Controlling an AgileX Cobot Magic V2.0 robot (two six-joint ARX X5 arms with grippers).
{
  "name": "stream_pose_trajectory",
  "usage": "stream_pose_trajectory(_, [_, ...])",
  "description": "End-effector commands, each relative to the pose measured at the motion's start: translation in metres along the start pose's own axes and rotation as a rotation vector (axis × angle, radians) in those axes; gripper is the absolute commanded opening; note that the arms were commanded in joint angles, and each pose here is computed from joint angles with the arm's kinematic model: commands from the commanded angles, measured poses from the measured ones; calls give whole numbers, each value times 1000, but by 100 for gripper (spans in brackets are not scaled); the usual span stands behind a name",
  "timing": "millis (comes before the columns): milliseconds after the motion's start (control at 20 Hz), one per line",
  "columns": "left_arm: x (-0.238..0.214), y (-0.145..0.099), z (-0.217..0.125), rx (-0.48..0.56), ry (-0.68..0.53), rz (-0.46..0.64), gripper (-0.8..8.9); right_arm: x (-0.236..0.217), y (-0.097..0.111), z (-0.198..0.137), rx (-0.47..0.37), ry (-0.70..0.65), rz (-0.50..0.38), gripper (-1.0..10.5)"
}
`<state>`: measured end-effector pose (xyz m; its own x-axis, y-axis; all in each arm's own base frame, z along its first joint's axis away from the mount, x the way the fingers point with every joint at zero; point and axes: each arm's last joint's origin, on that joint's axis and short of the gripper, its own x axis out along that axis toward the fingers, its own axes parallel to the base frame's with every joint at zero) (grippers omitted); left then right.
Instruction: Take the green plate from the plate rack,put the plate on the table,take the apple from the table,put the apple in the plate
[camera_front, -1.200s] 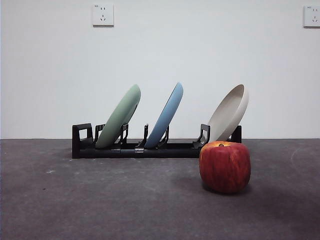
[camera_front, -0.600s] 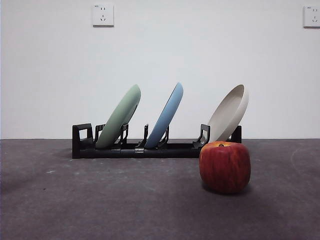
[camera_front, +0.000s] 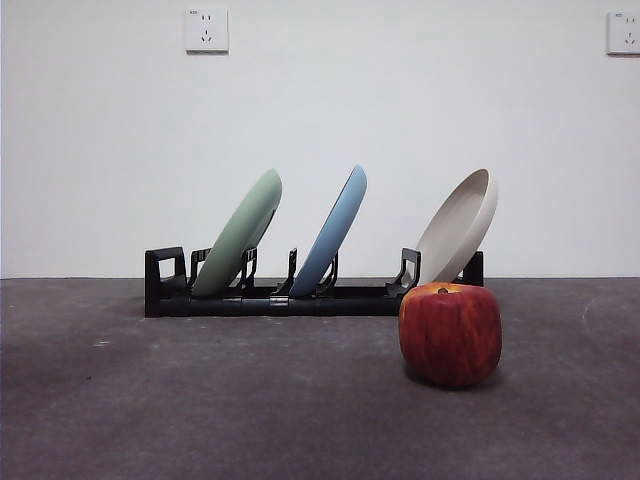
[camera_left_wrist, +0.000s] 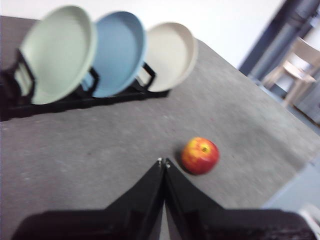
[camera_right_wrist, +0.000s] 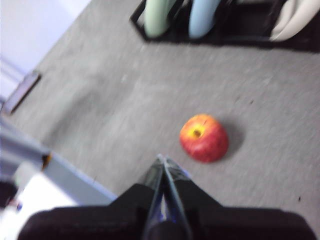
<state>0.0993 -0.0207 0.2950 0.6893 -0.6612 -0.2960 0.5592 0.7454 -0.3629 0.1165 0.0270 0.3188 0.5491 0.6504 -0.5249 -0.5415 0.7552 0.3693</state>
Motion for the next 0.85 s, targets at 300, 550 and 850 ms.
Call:
stream_pose_trajectory(300, [-1, -6, 19, 63, 152, -82, -8, -2, 8, 2, -65, 123, 44, -8])
stream_pose_trajectory(550, [0, -3, 17, 30, 189, -21, 454, -2, 7, 3, -41, 122, 39, 547])
stream_pose_trajectory(850, [1, 0, 19, 54, 179, 53, 629, -2, 7, 3, -24, 122, 38, 603])
